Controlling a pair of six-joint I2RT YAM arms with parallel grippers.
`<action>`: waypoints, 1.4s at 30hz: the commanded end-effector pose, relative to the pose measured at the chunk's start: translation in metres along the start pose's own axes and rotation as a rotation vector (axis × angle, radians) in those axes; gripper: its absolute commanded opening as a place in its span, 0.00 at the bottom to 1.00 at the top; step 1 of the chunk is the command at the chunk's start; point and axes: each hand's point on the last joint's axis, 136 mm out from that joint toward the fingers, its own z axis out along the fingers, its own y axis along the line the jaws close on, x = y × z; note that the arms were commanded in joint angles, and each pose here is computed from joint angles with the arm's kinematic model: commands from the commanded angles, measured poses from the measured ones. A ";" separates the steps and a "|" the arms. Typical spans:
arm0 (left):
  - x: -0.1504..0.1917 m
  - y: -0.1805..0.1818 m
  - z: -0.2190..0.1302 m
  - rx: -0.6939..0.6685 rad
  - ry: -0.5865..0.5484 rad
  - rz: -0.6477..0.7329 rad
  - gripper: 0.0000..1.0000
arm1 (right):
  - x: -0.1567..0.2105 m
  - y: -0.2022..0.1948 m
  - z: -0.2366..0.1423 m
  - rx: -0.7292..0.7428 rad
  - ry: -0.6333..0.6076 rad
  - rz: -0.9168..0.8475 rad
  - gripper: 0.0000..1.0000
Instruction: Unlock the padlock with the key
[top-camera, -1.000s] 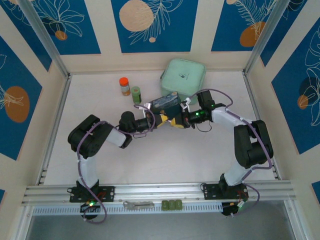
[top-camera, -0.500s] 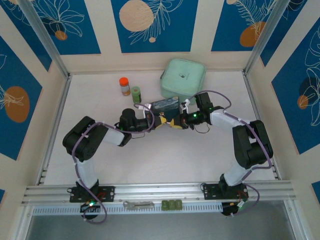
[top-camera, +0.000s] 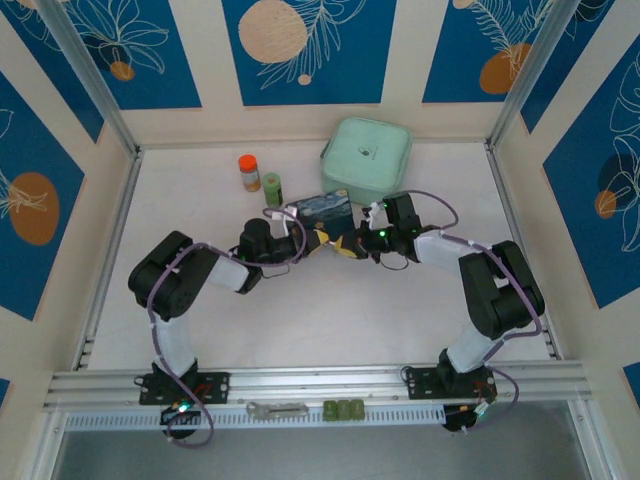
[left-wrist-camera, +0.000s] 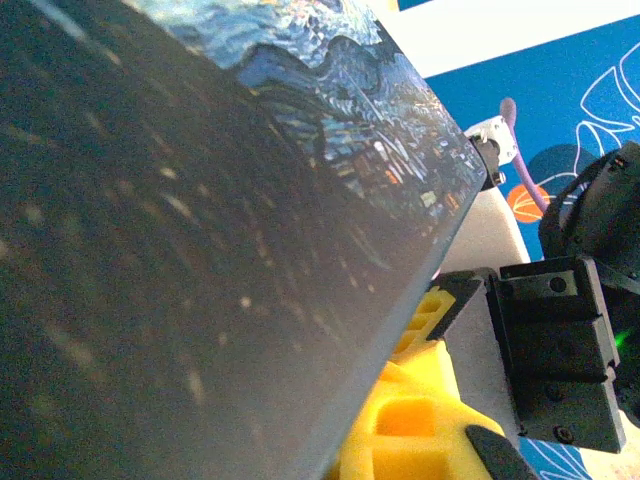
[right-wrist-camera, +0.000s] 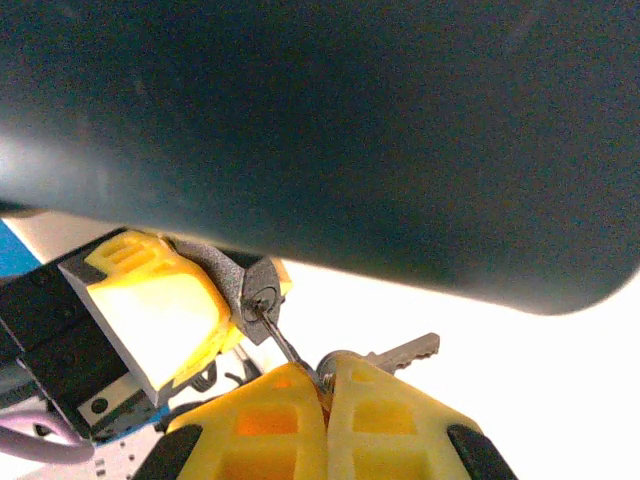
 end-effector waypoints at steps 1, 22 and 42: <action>0.071 -0.059 0.011 0.231 0.283 0.113 0.00 | -0.016 0.062 0.007 -0.150 -0.098 -0.148 0.00; 0.079 -0.077 0.014 0.320 0.349 0.097 0.00 | -0.017 0.082 0.027 -0.157 -0.037 -0.417 0.00; 0.057 -0.053 0.006 0.131 0.298 0.131 0.00 | -0.014 0.058 0.011 -0.201 -0.022 -0.349 0.00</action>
